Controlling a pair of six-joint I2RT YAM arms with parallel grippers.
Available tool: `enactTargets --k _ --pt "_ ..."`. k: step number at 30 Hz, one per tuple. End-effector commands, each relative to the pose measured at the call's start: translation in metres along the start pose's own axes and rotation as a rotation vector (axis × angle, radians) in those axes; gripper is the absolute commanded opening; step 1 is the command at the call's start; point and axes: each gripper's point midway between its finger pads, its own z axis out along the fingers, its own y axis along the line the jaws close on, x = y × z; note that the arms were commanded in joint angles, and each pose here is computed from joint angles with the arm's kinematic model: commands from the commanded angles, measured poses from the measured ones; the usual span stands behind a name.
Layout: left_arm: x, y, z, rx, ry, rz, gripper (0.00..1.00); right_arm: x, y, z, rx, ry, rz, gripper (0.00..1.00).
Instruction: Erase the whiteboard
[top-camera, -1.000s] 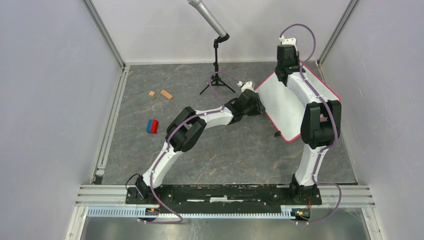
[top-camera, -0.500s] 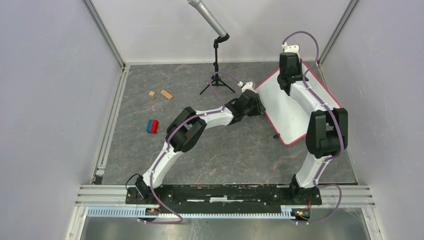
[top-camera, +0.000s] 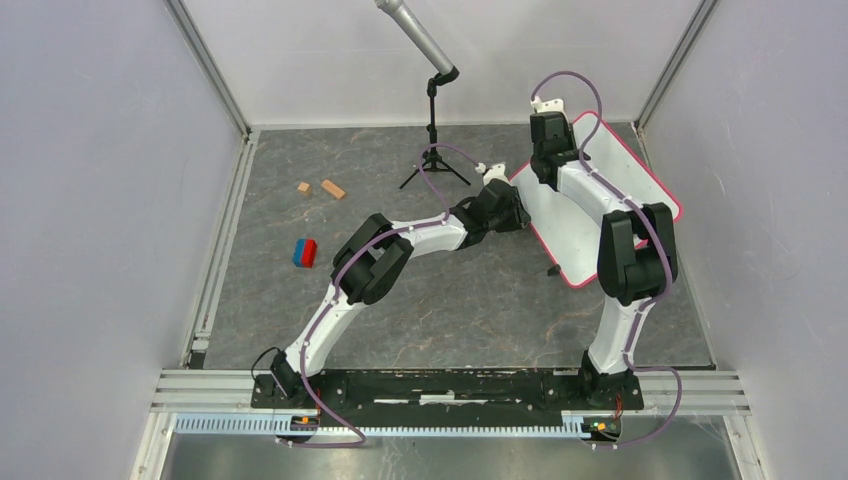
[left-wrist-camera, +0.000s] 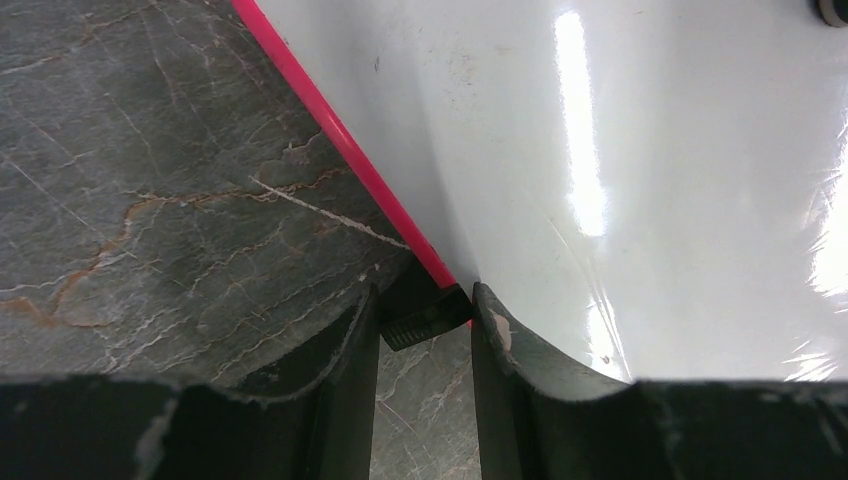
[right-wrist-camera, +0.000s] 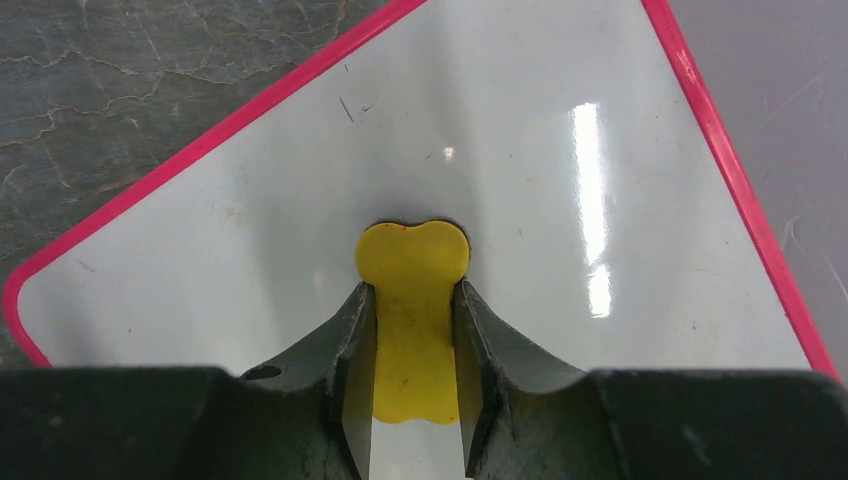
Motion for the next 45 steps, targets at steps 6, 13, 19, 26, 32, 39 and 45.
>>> enactTargets --k 6,13,19,26,32,39,45 --pt "0.038 0.061 -0.003 -0.190 0.110 0.031 0.02 -0.010 -0.068 -0.011 0.106 0.000 0.104 0.34" --pt "0.038 0.062 -0.004 -0.193 0.113 0.030 0.02 0.077 -0.060 -0.035 0.094 0.060 0.112 0.34" --pt "0.038 0.061 -0.004 -0.193 0.111 0.030 0.02 0.130 -0.028 -0.061 0.021 0.048 0.097 0.34" --pt "0.036 0.052 -0.008 -0.151 0.117 0.045 0.05 0.150 0.029 -0.084 -0.156 0.001 0.133 0.35" --pt "0.018 0.025 -0.033 -0.053 0.043 0.091 0.34 0.141 0.008 -0.112 -0.186 -0.054 0.191 0.34" --pt "-0.004 0.009 -0.079 0.038 -0.049 0.121 0.71 0.150 0.009 -0.135 -0.293 -0.091 0.203 0.35" --pt "-0.017 0.005 -0.127 0.094 -0.116 0.145 0.86 0.160 0.034 -0.150 -0.455 -0.106 0.167 0.35"
